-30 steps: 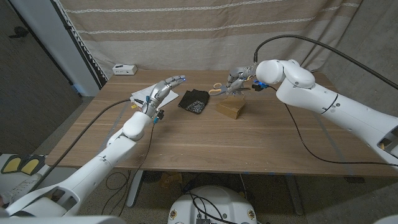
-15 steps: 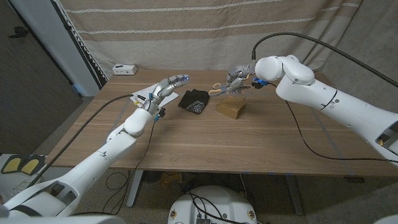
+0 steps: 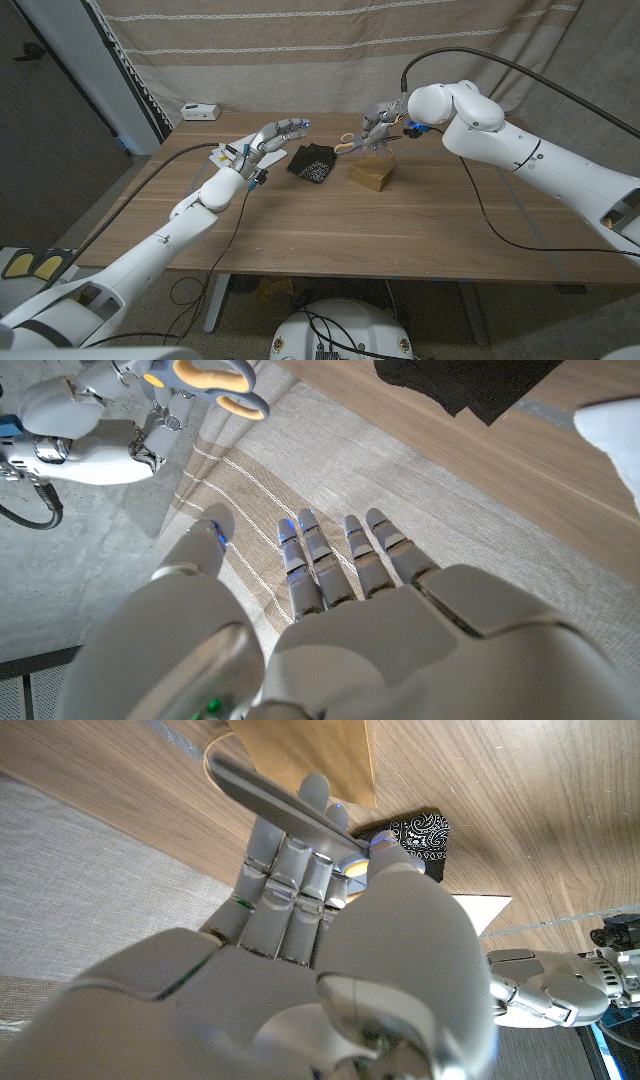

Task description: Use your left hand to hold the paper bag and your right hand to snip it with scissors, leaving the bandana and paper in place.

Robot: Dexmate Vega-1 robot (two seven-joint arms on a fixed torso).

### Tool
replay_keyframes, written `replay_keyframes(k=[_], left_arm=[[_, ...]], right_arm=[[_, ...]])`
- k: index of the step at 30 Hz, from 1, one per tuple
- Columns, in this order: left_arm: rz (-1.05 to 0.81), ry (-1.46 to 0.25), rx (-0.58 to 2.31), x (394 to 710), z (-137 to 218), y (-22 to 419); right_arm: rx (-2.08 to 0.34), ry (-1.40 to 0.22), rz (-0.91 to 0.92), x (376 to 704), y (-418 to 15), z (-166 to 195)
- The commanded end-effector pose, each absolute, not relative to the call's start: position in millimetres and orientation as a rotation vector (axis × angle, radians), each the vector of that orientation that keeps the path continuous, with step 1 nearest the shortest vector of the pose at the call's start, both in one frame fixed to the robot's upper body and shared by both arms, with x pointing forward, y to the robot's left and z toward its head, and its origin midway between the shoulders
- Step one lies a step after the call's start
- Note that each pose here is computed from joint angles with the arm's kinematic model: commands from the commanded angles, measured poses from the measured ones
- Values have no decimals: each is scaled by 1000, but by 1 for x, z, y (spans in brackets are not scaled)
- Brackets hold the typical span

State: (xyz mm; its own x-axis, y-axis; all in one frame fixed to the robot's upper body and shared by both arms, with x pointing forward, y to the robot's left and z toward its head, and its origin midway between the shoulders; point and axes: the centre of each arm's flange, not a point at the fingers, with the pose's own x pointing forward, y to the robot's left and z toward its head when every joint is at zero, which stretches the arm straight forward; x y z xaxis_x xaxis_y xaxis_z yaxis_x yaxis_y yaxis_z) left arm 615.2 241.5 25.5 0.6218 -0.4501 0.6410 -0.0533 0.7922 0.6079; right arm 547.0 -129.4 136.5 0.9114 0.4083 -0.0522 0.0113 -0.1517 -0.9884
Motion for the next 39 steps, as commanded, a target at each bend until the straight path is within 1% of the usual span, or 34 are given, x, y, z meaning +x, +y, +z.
replay_keyframes(k=[1, 9, 20, 39], left_arm=[[-269, -890, 713, 619, 38, 233], [-292, -892, 739, 624, 43, 225], [-324, -896, 789, 626, 48, 216], [-369, -906, 840, 625, 47, 198]], right_arm=[[-1731, -328, 373, 544, -128, 145], [-1761, -353, 378, 540, -125, 153], [-1772, -349, 395, 543, -122, 151], [-1778, -352, 398, 540, -121, 151]])
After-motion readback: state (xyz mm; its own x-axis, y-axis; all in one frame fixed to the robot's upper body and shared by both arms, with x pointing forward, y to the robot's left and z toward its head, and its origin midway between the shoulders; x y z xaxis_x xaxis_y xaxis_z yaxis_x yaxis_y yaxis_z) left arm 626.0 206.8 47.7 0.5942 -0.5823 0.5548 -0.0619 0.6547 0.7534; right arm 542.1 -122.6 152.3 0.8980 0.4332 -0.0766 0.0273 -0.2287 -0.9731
